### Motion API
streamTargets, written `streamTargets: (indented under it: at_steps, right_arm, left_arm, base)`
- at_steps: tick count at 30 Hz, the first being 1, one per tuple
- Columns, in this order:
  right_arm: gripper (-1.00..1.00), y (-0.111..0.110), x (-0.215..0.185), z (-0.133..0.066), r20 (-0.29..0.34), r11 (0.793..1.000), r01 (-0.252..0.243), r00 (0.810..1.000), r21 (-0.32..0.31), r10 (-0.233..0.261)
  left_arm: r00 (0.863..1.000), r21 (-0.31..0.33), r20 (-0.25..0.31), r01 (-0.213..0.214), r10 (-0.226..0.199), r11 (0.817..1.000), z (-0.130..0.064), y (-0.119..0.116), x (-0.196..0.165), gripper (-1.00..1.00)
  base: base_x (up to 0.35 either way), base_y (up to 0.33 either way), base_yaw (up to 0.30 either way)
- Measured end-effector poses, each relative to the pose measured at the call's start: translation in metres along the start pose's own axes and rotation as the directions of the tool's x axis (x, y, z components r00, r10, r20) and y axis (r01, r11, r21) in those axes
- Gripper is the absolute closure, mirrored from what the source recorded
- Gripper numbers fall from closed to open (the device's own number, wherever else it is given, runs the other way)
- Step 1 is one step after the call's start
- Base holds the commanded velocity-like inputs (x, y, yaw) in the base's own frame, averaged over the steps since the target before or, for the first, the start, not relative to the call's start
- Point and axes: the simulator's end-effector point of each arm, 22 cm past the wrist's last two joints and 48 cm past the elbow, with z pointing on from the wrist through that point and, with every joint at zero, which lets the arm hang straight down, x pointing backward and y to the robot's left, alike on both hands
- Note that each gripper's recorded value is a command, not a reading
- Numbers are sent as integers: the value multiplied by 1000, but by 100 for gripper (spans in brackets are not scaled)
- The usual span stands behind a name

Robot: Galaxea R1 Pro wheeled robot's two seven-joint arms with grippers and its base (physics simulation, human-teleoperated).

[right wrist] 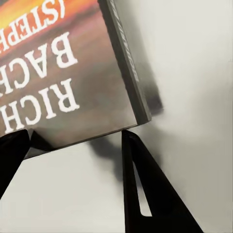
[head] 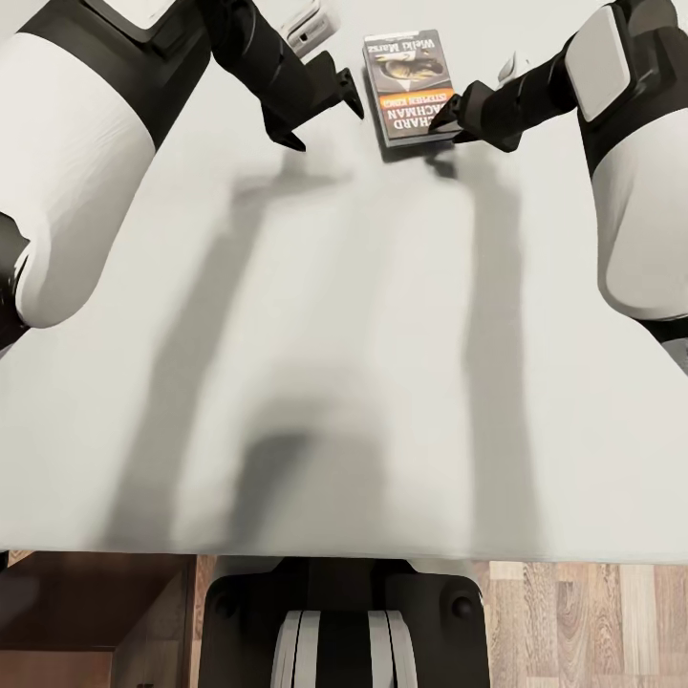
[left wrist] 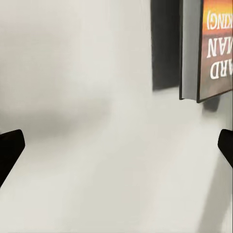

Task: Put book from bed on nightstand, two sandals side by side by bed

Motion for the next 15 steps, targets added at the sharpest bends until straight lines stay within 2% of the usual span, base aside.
streamTargets:
  at_steps: [4, 15]
  right_arm:
    - [100, 12, -6, -3, 7, 1000, 12, 1000, -11, -12]
    - [100, 37, -12, -5, 15, 999, 37, 999, -35, -36]
  left_arm:
    - [1000, 13, 18, 17, -17, 1000, -3, -2, -7, -100]
    - [999, 17, 36, 31, -31, 999, -7, -3, -13, -100]
  base:
    - [0, 0, 0]
    - [0, 0, 0]
